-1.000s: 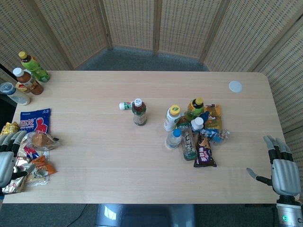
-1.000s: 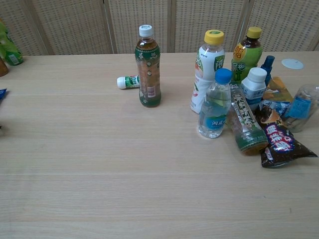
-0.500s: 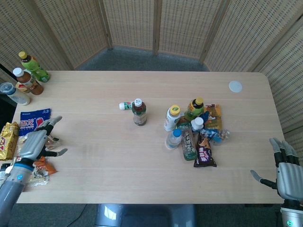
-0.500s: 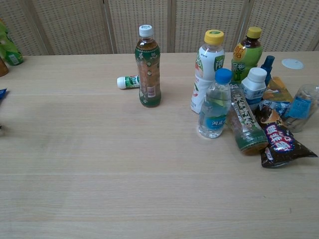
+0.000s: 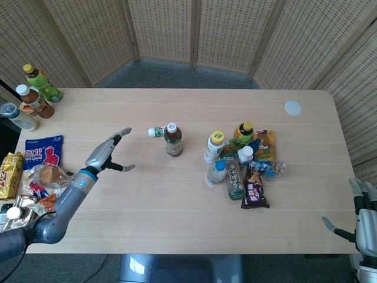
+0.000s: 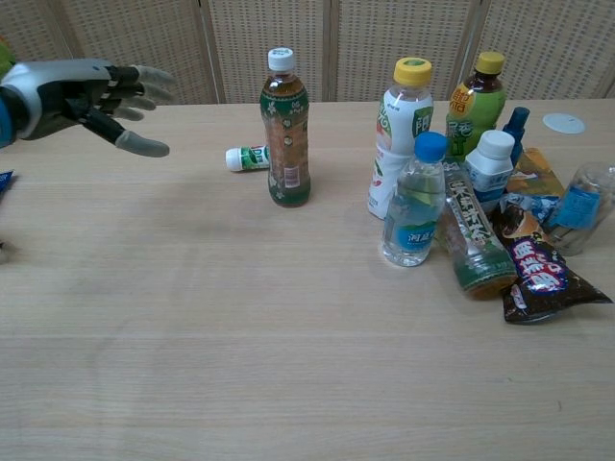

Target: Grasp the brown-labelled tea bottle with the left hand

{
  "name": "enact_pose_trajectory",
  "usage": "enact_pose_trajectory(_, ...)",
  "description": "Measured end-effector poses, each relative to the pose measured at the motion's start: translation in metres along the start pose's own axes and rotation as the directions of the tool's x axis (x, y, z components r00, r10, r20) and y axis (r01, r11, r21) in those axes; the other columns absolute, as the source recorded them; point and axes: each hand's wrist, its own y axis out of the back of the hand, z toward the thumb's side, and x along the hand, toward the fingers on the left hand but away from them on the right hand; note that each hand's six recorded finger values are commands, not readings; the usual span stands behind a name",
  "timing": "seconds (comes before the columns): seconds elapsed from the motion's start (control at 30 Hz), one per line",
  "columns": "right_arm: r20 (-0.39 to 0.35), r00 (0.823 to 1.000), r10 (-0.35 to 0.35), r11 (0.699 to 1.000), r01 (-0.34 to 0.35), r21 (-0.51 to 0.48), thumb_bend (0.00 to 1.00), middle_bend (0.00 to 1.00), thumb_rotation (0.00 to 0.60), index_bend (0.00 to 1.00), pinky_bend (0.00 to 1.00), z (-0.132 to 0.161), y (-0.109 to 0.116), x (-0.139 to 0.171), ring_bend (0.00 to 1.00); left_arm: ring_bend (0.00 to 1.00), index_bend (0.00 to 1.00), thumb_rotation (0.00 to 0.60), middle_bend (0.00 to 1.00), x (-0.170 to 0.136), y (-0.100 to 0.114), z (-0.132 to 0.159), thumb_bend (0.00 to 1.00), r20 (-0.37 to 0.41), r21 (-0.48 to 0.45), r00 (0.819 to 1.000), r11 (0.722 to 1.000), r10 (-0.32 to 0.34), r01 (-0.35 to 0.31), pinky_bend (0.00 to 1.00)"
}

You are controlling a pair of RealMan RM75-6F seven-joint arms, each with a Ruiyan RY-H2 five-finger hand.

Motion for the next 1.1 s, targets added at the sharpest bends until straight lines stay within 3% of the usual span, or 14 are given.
enact_pose_trajectory(0.57,0.071,0.997,-0.023,0.999,0.021,0.028,0.15,0.00,0.522,0.00,0.00,-0.017,0.015,0.012,0.00,0.00,0.00,0.600,0.01,0.090,-0.060,0.053,0.23,0.066,-0.174,0.997,0.984,-0.030,0.041,0.00)
enact_pose_trajectory(0.63,0.084,0.996,-0.027,0.999,0.024,0.032,0.15,0.00,0.522,0.00,0.00,-0.019,0.017,0.015,0.00,0.03,0.05,0.600,0.08,0.097,-0.067,0.057,0.24,0.067,-0.205,0.997,0.978,-0.034,0.047,0.00)
enact_pose_trajectory(0.7,0.096,0.995,-0.032,0.999,0.028,0.036,0.15,0.00,0.523,0.00,0.00,-0.022,0.020,0.017,0.00,0.16,0.21,0.600,0.23,0.103,-0.075,0.060,0.27,0.069,-0.231,0.997,0.972,-0.031,0.046,0.00)
enact_pose_trajectory(0.77,0.103,0.994,-0.035,0.999,0.032,0.039,0.15,0.00,0.523,0.00,0.00,-0.023,0.022,0.019,0.00,0.24,0.31,0.600,0.31,0.108,-0.082,0.061,0.31,0.070,-0.244,0.997,0.969,-0.023,0.040,0.04)
enact_pose_trajectory(1.0,0.118,0.992,-0.045,0.998,0.041,0.038,0.15,0.00,0.526,0.00,0.00,-0.026,0.027,0.024,0.00,0.55,0.59,0.600,0.62,0.118,-0.095,0.063,0.41,0.065,-0.351,0.998,0.936,-0.005,0.027,0.37)
enact_pose_trajectory(1.1,0.123,0.991,-0.048,0.998,0.043,0.038,0.15,0.00,0.526,0.00,0.00,-0.028,0.028,0.026,0.00,0.60,0.64,0.600,0.68,0.121,-0.092,0.061,0.41,0.063,-0.387,0.997,0.922,0.032,-0.005,0.44)
